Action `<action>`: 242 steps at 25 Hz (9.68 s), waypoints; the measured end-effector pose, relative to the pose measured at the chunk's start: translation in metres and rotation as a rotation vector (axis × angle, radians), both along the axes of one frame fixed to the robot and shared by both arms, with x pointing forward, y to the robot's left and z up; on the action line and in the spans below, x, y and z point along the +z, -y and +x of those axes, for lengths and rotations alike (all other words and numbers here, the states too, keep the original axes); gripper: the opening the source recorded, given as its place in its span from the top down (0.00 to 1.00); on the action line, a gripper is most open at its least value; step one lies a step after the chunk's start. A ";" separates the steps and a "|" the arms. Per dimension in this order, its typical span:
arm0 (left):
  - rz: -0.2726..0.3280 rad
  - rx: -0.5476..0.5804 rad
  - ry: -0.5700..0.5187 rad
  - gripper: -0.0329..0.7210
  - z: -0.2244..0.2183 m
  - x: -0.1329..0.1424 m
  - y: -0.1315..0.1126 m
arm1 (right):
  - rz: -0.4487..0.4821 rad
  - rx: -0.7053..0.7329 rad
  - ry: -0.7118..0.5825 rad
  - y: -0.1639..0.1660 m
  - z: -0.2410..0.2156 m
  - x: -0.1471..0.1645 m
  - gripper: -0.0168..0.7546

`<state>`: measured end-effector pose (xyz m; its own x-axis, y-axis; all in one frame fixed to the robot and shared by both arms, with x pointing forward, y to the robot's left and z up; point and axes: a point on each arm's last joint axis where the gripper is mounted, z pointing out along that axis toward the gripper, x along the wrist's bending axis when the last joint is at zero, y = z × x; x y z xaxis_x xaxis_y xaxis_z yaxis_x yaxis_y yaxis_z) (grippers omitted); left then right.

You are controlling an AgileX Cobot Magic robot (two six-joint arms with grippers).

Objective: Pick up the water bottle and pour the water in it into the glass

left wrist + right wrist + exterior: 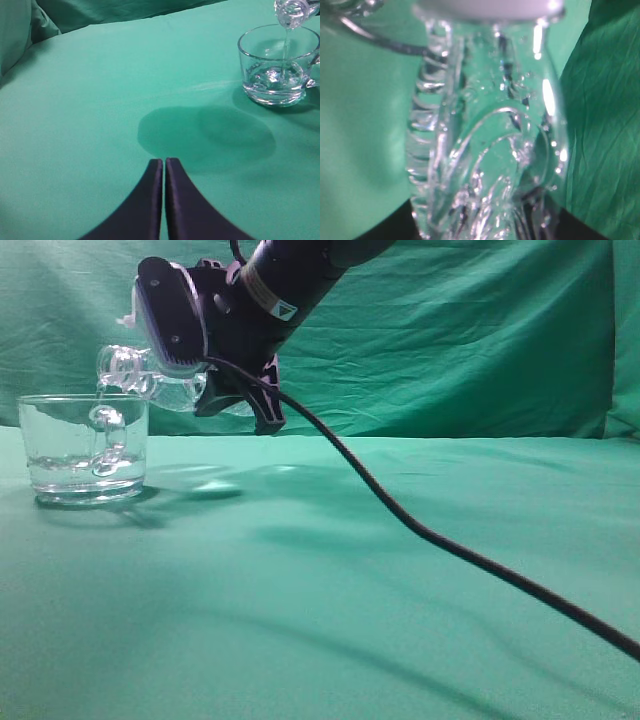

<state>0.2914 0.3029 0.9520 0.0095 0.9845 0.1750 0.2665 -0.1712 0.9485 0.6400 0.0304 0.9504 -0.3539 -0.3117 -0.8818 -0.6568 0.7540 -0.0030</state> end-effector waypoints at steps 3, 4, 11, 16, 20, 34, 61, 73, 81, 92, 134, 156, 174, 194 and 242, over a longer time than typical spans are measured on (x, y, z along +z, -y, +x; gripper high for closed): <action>0.000 0.000 0.000 0.96 0.000 0.000 0.000 | 0.062 -0.042 -0.054 -0.001 -0.001 0.000 0.60; 0.000 0.000 0.000 0.96 0.000 0.000 0.000 | 0.090 -0.060 -0.079 -0.001 -0.001 0.000 0.60; 0.000 0.000 0.000 0.96 0.000 0.000 0.000 | 0.339 -0.229 -0.288 -0.001 -0.001 0.003 0.60; 0.000 0.000 0.000 0.96 0.000 0.000 0.000 | 0.602 -0.377 -0.437 0.003 -0.003 0.032 0.63; 0.000 0.000 0.000 0.96 0.000 0.000 0.000 | 0.860 -0.531 -0.537 0.013 -0.002 0.062 0.63; 0.000 0.000 0.000 0.96 0.000 0.000 0.000 | 1.229 -0.710 -0.629 0.080 -0.025 0.135 0.63; 0.000 0.000 0.000 0.96 0.000 0.000 0.000 | 1.206 -0.929 -0.605 0.213 -0.139 0.116 0.63; 0.000 0.000 0.000 0.96 0.000 0.000 0.000 | 1.226 -0.947 -0.664 0.247 -0.141 0.102 0.63; 0.000 0.000 0.000 0.96 0.000 0.000 0.000 | 1.256 -0.898 -0.626 0.253 -0.149 0.082 0.63; 0.000 0.000 0.000 0.96 0.000 0.000 0.000 | 1.290 -0.815 -0.644 0.247 -0.150 0.029 0.63; 0.000 0.000 0.000 0.96 0.000 0.000 0.000 | 1.328 -0.687 -0.674 0.232 -0.123 -0.040 0.28; 0.000 0.000 0.000 0.96 0.000 0.000 0.000 | 1.281 -0.781 -0.692 0.254 -0.194 0.029 0.50; 0.000 0.000 0.000 0.96 0.000 0.000 0.000 | 1.521 -0.990 -0.675 0.286 -0.250 0.077 0.98; 0.000 0.000 0.000 0.96 0.000 0.000 0.000 | 1.656 -0.941 -0.465 0.315 -0.314 0.107 0.98; 0.000 0.000 0.000 0.96 0.000 0.000 0.000 | 1.528 -1.110 -0.499 0.322 -0.349 -0.003 0.98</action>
